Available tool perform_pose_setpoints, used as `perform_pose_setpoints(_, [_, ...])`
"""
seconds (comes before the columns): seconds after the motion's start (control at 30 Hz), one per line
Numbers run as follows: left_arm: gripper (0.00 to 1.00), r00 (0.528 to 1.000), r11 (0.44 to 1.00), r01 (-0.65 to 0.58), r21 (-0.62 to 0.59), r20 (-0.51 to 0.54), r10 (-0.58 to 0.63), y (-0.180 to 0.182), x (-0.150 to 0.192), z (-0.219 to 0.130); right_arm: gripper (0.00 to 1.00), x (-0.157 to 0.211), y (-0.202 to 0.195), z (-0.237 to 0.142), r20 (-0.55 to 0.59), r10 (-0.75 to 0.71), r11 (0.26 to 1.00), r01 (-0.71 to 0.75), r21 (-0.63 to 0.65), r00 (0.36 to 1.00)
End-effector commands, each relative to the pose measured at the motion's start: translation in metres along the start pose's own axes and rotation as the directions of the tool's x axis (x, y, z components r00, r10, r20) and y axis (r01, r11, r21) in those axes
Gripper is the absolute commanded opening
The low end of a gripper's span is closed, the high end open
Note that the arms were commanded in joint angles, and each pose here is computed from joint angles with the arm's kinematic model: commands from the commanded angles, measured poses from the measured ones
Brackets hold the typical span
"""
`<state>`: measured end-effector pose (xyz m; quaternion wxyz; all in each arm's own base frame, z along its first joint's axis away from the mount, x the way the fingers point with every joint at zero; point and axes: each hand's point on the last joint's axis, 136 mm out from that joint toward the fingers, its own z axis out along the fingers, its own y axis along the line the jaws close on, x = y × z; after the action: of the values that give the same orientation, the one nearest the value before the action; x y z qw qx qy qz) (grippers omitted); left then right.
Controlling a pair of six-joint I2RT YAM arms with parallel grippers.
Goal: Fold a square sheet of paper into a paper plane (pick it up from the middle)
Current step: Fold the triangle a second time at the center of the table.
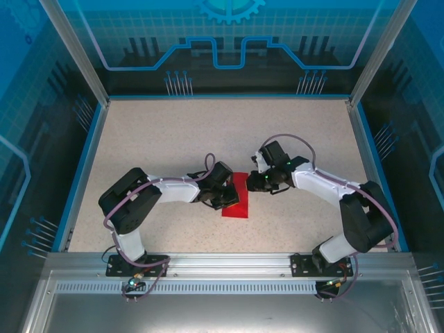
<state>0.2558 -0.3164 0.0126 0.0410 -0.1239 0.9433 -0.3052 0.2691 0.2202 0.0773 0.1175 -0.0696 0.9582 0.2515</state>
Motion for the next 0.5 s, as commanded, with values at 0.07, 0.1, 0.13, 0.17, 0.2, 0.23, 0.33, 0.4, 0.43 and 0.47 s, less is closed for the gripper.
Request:
perform_pose_setpoints(0.07, [0.07,0.996,0.984,0.058,-0.166,-0.053,-0.067,0.052,0.019,0.011,0.07,0.029,0.007,0.006,-0.088,0.005,1.0,-0.006,-0.013,0.996])
perform_pose_setpoints(0.1, [0.07,0.996,0.984,0.059,-0.166,-0.051,-0.068,0.051,0.019,0.011,0.06,0.041,0.006,0.011,-0.119,0.008,1.0,-0.01,-0.019,0.993])
perform_pose_setpoints(0.13, [0.07,0.996,0.984,0.061,-0.168,-0.052,-0.07,0.052,0.02,0.011,0.06,0.046,0.009,0.013,-0.131,0.004,1.0,-0.007,-0.026,0.991])
perform_pose_setpoints(0.17, [0.06,0.996,0.984,0.062,-0.167,-0.05,-0.071,0.052,0.019,0.01,0.05,0.051,0.011,0.015,-0.144,0.002,1.0,-0.006,-0.027,0.99])
perform_pose_setpoints(0.2, [0.06,0.996,0.984,0.063,-0.168,-0.049,-0.072,0.052,0.019,0.011,0.04,0.055,0.013,0.017,-0.154,0.0,1.0,-0.005,-0.028,0.988])
perform_pose_setpoints(0.23, [0.06,0.996,0.984,0.063,-0.168,-0.047,-0.072,0.052,0.019,0.011,0.04,0.059,0.015,0.019,-0.162,-0.001,1.0,-0.004,-0.03,0.987])
perform_pose_setpoints(0.33, [0.05,0.996,0.984,0.065,-0.168,-0.046,-0.074,0.053,0.019,0.01,0.03,0.072,0.018,0.025,-0.192,-0.004,0.999,-0.002,-0.033,0.981])
perform_pose_setpoints(0.4, [0.05,0.996,0.983,0.069,-0.171,-0.046,-0.078,0.054,0.019,0.01,0.02,0.079,0.02,0.029,-0.205,-0.003,0.999,-0.005,-0.04,0.979])
perform_pose_setpoints(0.43, [0.05,0.996,0.983,0.067,-0.17,-0.047,-0.076,0.054,0.02,0.011,0.02,0.083,0.02,0.031,-0.213,0.0,0.999,-0.008,-0.04,0.977])
perform_pose_setpoints(0.47, [0.05,0.996,0.983,0.067,-0.172,-0.047,-0.076,0.054,0.02,0.011,0.02,0.085,0.021,0.033,-0.219,-0.001,0.999,-0.008,-0.039,0.976])
